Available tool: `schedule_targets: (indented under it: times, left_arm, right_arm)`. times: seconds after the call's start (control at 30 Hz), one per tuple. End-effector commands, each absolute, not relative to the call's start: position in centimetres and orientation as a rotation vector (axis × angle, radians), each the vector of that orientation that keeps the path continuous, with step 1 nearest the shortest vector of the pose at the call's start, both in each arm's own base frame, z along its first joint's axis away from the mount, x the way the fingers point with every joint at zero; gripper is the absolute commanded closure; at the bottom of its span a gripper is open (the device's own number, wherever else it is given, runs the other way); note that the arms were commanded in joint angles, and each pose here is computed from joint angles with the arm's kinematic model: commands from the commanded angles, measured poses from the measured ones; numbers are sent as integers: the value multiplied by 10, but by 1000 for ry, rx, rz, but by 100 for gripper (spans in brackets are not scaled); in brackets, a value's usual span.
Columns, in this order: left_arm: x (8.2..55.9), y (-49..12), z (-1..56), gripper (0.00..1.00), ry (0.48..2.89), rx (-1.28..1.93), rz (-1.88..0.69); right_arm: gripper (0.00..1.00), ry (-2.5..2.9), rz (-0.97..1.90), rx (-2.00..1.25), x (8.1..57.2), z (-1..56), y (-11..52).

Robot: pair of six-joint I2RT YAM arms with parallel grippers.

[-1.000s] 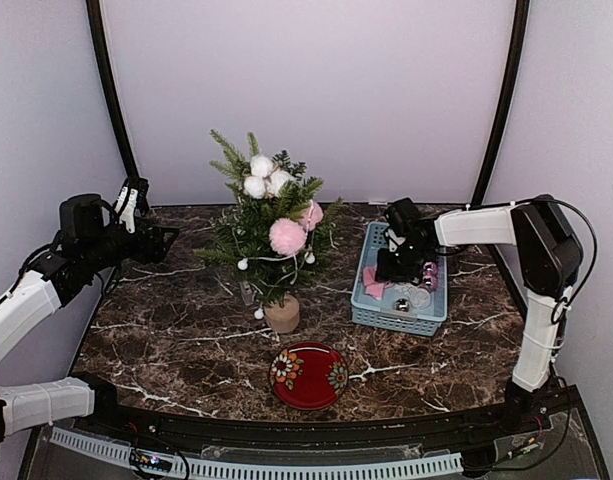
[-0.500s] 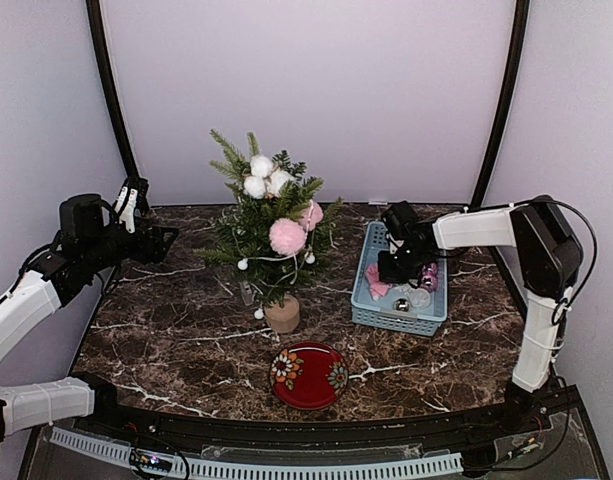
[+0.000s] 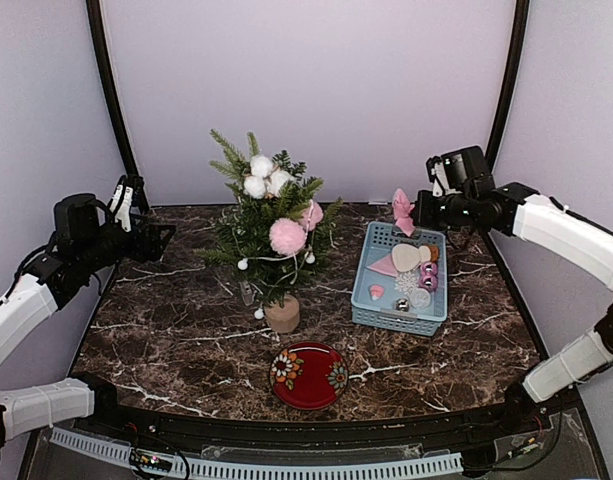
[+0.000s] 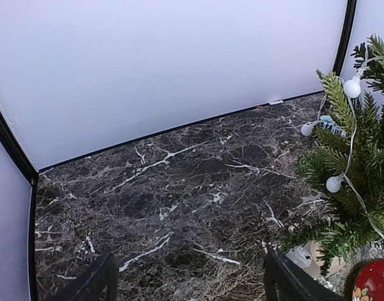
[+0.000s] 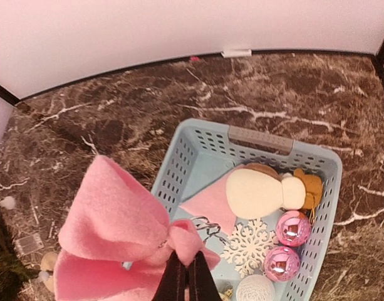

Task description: Decorate the small christmas tree

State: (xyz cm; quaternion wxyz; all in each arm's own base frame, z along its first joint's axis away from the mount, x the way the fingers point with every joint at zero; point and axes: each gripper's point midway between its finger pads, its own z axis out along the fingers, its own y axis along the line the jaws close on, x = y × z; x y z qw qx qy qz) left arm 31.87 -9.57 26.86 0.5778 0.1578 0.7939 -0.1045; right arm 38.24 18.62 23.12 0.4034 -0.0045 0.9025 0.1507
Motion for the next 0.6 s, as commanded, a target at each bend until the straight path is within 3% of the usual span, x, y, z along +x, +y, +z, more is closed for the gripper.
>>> schedule_targets:
  times: [0.0, 0.23, 0.37, 0.57]
  left_arm:
    - [315, -95, 277, 18, 1817, 374, -241]
    - [312, -104, 294, 18, 1806, 314, -371]
    - [302, -120, 322, 21, 1834, 195, -615]
    - [262, -165, 405, 27, 1801, 253, -900]
  right_arm:
    - [100, 2114, 582, -210, 350, 287, 211]
    - [100, 1769, 797, -526, 266, 396, 262]
    - [100, 1669, 839, -640, 228, 428, 287]
    - [100, 1543, 786, -817, 182, 460, 336]
